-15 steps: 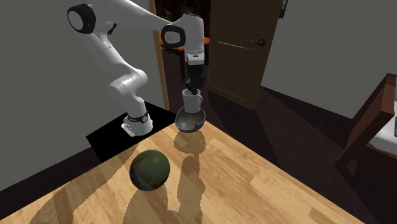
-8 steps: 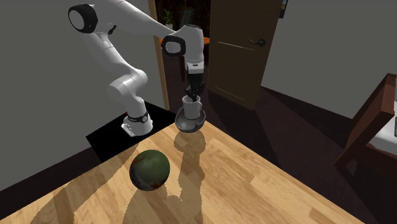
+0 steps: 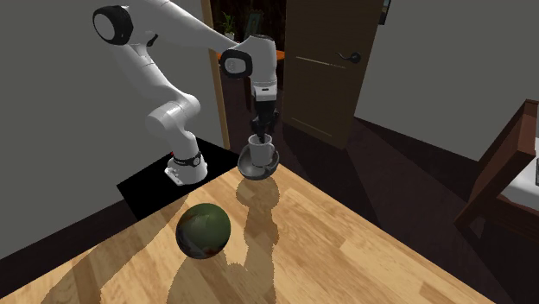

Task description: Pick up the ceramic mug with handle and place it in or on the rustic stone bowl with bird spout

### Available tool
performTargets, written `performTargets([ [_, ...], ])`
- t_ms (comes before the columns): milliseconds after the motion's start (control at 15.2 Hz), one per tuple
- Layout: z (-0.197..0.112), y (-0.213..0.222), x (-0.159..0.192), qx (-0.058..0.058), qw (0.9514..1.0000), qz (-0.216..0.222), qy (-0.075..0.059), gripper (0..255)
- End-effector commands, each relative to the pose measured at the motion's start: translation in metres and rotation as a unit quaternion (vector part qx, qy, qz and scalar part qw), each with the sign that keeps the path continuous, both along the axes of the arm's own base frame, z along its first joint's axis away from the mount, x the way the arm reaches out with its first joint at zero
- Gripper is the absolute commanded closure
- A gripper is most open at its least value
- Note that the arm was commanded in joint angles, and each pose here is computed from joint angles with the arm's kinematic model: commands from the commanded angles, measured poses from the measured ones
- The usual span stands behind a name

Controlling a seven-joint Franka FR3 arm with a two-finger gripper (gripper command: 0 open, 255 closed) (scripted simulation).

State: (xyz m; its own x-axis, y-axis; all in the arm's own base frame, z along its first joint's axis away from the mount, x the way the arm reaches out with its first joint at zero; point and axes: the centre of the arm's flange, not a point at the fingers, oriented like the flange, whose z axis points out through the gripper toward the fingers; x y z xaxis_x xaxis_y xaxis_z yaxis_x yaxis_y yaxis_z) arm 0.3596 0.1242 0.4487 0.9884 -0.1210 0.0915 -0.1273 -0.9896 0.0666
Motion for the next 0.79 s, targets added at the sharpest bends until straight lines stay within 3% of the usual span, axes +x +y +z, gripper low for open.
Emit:
performTargets([
  [0,0.0,0.0,0.0,0.0,1.0,0.0,0.0,0],
  [264,0.0,0.0,0.0,0.0,1.0,0.0,0.0,0],
  [528,0.05,0.004,-0.004,0.0,1.0,0.0,0.0,0],
  [726,0.05,0.004,-0.004,0.0,1.0,0.0,0.0,0],
])
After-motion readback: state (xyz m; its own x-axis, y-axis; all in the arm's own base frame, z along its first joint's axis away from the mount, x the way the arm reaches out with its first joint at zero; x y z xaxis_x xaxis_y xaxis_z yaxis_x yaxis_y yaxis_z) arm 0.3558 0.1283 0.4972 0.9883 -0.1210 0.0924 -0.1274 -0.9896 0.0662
